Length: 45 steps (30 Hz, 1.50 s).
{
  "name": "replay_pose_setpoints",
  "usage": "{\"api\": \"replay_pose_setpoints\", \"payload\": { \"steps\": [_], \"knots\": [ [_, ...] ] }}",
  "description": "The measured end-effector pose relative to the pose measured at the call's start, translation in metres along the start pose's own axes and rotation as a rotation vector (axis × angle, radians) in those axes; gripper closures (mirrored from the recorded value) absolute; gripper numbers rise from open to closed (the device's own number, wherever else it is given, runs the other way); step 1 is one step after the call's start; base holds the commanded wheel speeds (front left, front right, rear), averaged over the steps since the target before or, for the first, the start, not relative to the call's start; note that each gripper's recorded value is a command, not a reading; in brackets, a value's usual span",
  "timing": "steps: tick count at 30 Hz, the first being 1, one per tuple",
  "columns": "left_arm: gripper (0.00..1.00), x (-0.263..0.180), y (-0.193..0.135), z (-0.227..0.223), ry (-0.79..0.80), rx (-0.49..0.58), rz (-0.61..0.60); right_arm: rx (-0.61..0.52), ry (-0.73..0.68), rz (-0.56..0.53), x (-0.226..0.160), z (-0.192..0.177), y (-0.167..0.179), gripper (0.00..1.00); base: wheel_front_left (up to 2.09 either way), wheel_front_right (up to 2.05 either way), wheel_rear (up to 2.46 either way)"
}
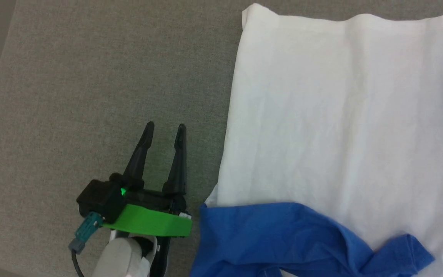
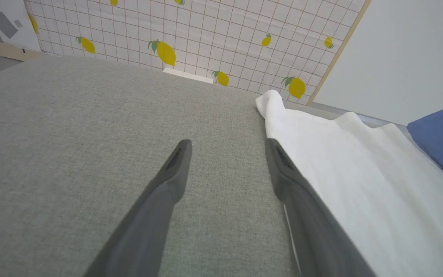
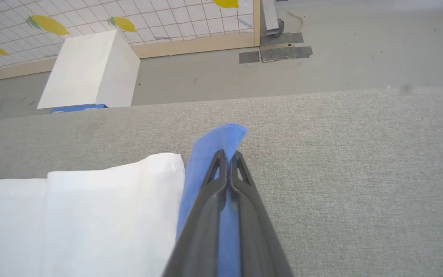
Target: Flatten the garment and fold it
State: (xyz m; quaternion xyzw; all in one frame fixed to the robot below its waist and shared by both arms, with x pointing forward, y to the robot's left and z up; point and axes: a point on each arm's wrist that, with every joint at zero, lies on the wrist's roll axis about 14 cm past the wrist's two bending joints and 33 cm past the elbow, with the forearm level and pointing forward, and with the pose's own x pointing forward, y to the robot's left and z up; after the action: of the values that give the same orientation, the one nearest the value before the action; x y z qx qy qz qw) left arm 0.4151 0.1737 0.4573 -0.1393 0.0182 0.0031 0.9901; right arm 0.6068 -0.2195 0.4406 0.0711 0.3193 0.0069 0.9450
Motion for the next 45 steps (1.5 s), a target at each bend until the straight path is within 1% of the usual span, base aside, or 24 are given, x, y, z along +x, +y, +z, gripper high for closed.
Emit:
{"api": "replay_pose_setpoints", "payload": {
  "steps": [6, 8, 12, 15, 19, 24, 29, 33, 39, 45],
  "knots": [
    [0.0, -0.021, 0.0, 0.014, -0.028, -0.003, 0.013, 0.003, -0.18, 0.073, -0.058, 0.043, 0.013, 1.0, 0.0, 0.0, 0.0],
    [0.0, -0.03, -0.001, 0.021, -0.044, -0.006, 0.013, -0.013, -0.259, 0.108, -0.087, 0.062, 0.021, 1.0, 0.0, 0.0, 0.0],
    [0.0, -0.044, -0.004, 0.031, -0.067, -0.011, 0.004, -0.037, -0.372, 0.177, -0.137, 0.085, 0.038, 1.0, 0.0, 0.0, 0.0],
    [0.0, -0.052, -0.01, 0.038, -0.086, -0.016, -0.009, -0.068, -0.422, 0.229, -0.172, 0.091, 0.053, 1.0, 0.0, 0.0, 0.0],
    [0.0, -0.061, -0.017, 0.049, -0.118, -0.023, -0.031, -0.11, -0.449, 0.321, -0.211, 0.085, 0.083, 1.0, 0.0, 0.0, 0.0],
    [0.0, -0.072, -0.025, 0.059, -0.146, -0.038, -0.054, -0.174, -0.456, 0.447, -0.255, 0.066, 0.126, 1.0, 0.0, 0.0, 0.0],
    [0.0, -0.081, -0.029, 0.069, -0.178, -0.039, -0.064, -0.242, -0.4, 0.581, -0.277, 0.034, 0.172, 1.0, 0.0, 0.0, 0.0],
    [0.0, -0.087, -0.025, 0.074, -0.19, -0.031, -0.054, -0.279, -0.317, 0.689, -0.279, 0.001, 0.207, 1.0, 0.0, 0.0, 0.0],
    [0.0, -0.097, -0.011, 0.075, -0.186, -0.026, -0.01, -0.314, -0.152, 0.864, -0.273, -0.06, 0.263, 1.0, 0.0, 0.0, 0.0],
    [0.0, -0.102, -0.005, 0.073, -0.184, -0.03, 0.016, -0.351, -0.029, 0.966, -0.266, -0.116, 0.3, 1.0, 0.0, 0.0, 0.0]
  ]
}}
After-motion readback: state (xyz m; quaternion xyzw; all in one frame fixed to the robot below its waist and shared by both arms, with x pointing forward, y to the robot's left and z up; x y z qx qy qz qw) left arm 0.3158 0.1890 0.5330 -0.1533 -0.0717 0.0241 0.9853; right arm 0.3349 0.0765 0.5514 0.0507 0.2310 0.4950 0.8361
